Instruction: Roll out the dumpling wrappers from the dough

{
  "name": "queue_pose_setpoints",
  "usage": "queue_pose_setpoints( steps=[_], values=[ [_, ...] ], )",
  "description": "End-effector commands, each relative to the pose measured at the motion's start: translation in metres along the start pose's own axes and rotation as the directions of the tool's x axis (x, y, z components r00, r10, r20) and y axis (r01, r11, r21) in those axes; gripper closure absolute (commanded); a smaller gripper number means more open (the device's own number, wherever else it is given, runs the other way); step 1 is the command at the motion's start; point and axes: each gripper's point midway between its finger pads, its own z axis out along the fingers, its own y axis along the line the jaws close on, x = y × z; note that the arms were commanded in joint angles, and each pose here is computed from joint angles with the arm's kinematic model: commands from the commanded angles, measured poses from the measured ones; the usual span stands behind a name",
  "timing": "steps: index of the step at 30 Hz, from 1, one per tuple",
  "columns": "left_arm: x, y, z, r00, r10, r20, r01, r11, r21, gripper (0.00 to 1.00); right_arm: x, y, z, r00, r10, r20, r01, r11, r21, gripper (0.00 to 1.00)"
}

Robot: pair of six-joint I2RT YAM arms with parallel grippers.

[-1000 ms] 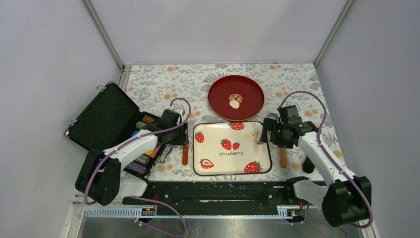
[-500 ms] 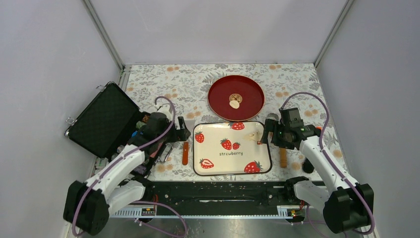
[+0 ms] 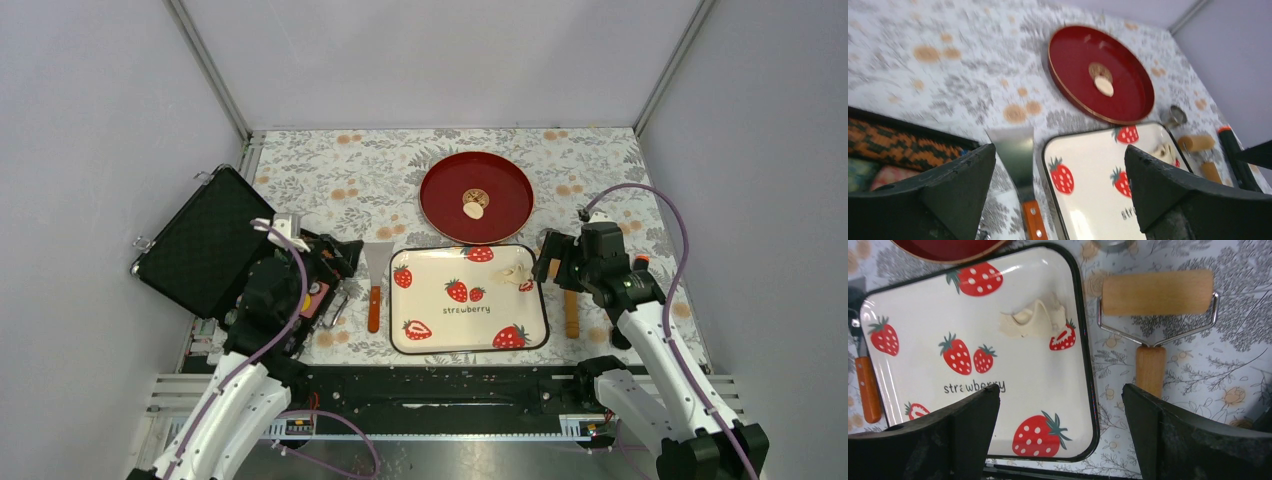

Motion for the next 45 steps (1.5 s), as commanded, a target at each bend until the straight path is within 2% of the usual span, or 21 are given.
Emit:
queue_pose_setpoints(
  steps=[1, 6, 12, 17, 21, 25, 28, 33, 35, 38, 39, 42, 43, 45],
  values=[
    [-0.038, 0.018, -0.011, 0.970, 0.142, 0.196, -0.125, 0.987, -0.098, 0.01, -0.036, 0.002, -0.010, 0.983, 0.003, 0.183, -0.002, 1.000, -0.004, 0.00],
    [-0.042, 0.039, -0.018, 0.931, 0.271, 0.244, -0.224, 0.953, -0.204, 0.01, -0.056, 0.002, -0.011, 0.951, -0.008, 0.309, 0.013, 1.000, -0.014, 0.01],
    [-0.035, 0.068, -0.008, 0.915, 0.372, 0.154, -0.307, 0.893, -0.330, 0.01, -0.067, 0.001, 0.005, 0.908, -0.066, 0.414, 0.079, 0.997, -0.012, 0.00],
    [-0.032, 0.099, -0.001, 0.924, 0.371, 0.097, -0.283, 0.830, -0.481, 0.01, -0.083, -0.008, 0.015, 0.815, -0.128, 0.565, 0.134, 0.990, 0.031, 0.00],
    [-0.022, 0.108, 0.013, 0.916, 0.392, 0.088, -0.302, 0.816, -0.493, 0.01, -0.081, -0.035, 0.028, 0.757, -0.186, 0.626, 0.115, 0.982, 0.153, 0.00],
    [-0.011, 0.118, 0.028, 0.912, 0.402, 0.083, -0.311, 0.807, -0.502, 0.01, -0.073, -0.064, 0.043, 0.783, -0.184, 0.594, 0.019, 0.962, 0.272, 0.01],
    [-0.002, 0.129, 0.038, 0.914, 0.397, 0.084, -0.301, 0.802, -0.516, 0.01, -0.070, -0.071, 0.056, 0.799, -0.197, 0.568, 0.016, 0.952, 0.307, 0.00],
    [-0.011, 0.136, 0.044, 0.896, 0.408, 0.177, -0.275, 0.821, -0.501, 0.01, -0.085, -0.067, 0.064, 0.776, -0.219, 0.592, 0.028, 0.949, 0.314, 0.00],
    [-0.010, 0.140, 0.051, 0.895, 0.424, 0.138, -0.307, 0.811, -0.498, 0.01, -0.091, -0.066, 0.066, 0.770, -0.224, 0.598, 0.026, 0.947, 0.320, 0.01],
    [-0.009, 0.137, 0.066, 0.865, 0.492, 0.098, -0.406, 0.801, -0.439, 0.01, -0.102, -0.060, 0.073, 0.769, -0.223, 0.598, 0.046, 0.954, 0.297, 0.01],
    [-0.010, 0.137, 0.067, 0.858, 0.500, 0.120, -0.410, 0.806, -0.427, 0.01, -0.104, -0.060, 0.075, 0.771, -0.219, 0.598, 0.050, 0.957, 0.287, 0.01],
    [-0.005, 0.155, 0.058, 0.876, 0.451, 0.171, -0.331, 0.820, -0.467, 0.01, -0.110, -0.062, 0.082, 0.789, -0.214, 0.576, 0.058, 0.959, 0.278, 0.00],
    [-0.010, 0.158, 0.057, 0.867, 0.453, 0.209, -0.316, 0.823, -0.472, 0.01, -0.111, -0.063, 0.084, 0.795, -0.221, 0.565, 0.067, 0.958, 0.280, 0.00],
    [-0.006, 0.161, 0.061, 0.889, 0.422, 0.176, -0.299, 0.829, -0.473, 0.01, -0.116, -0.062, 0.085, 0.783, -0.246, 0.572, 0.101, 0.956, 0.274, 0.00]
  ],
)
